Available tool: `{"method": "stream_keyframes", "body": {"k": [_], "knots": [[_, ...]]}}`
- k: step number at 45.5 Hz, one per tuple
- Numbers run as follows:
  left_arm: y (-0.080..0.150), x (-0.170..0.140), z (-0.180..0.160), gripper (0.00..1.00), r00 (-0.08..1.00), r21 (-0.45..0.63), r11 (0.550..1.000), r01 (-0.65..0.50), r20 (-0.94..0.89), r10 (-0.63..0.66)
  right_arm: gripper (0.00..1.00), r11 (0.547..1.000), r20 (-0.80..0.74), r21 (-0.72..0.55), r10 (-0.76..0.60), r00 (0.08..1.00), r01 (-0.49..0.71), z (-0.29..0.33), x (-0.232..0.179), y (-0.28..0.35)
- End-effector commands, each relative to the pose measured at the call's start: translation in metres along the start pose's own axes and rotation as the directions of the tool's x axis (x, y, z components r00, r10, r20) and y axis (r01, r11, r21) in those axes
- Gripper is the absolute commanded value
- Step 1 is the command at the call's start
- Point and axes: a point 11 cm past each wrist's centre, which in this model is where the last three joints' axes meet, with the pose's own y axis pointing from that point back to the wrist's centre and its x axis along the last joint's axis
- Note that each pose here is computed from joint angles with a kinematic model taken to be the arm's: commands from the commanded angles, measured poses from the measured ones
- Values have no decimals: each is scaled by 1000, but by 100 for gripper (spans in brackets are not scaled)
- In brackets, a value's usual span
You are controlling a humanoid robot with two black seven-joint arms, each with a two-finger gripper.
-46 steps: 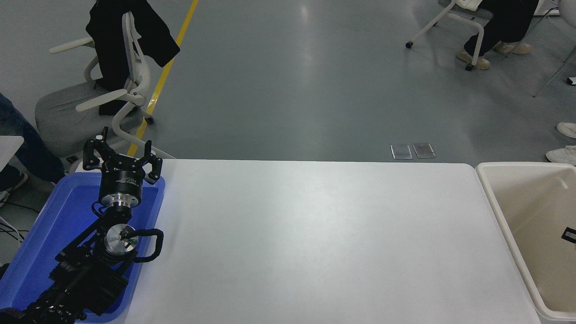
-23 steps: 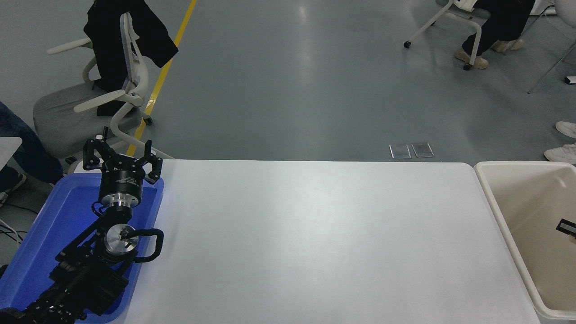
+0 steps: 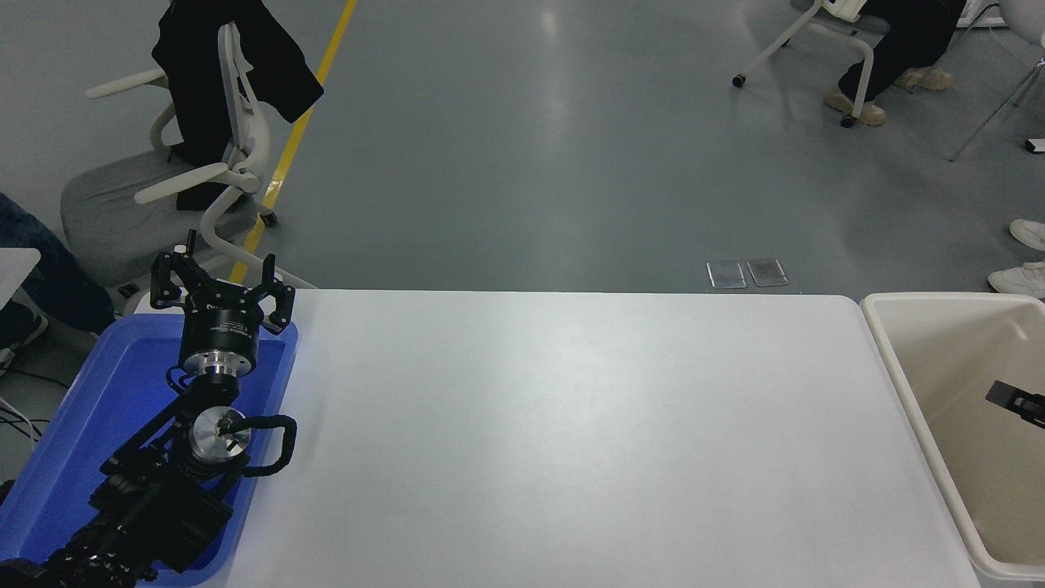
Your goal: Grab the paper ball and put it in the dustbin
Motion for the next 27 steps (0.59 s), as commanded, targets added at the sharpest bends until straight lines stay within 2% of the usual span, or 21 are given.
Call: {"method": "stream_keyframes", "body": {"k": [1, 6, 13, 27], "knots": [[0, 0, 0, 99, 1000, 0, 1000, 0, 0, 0, 100, 996, 113, 92, 4, 994, -15, -33, 8, 1], [0, 0, 0, 99, 1000, 0, 1000, 0, 0, 0, 100, 983, 236, 183, -14, 972, -30, -60, 15, 6], [0, 0, 0, 99, 1000, 0, 1000, 0, 0, 0, 100, 940, 419, 326, -48, 907, -101, -98, 43, 23], [0, 0, 0, 99, 1000, 0, 1000, 0, 0, 0, 100, 828, 538, 534, -178, 824, -170, -170, 65, 57]]}}
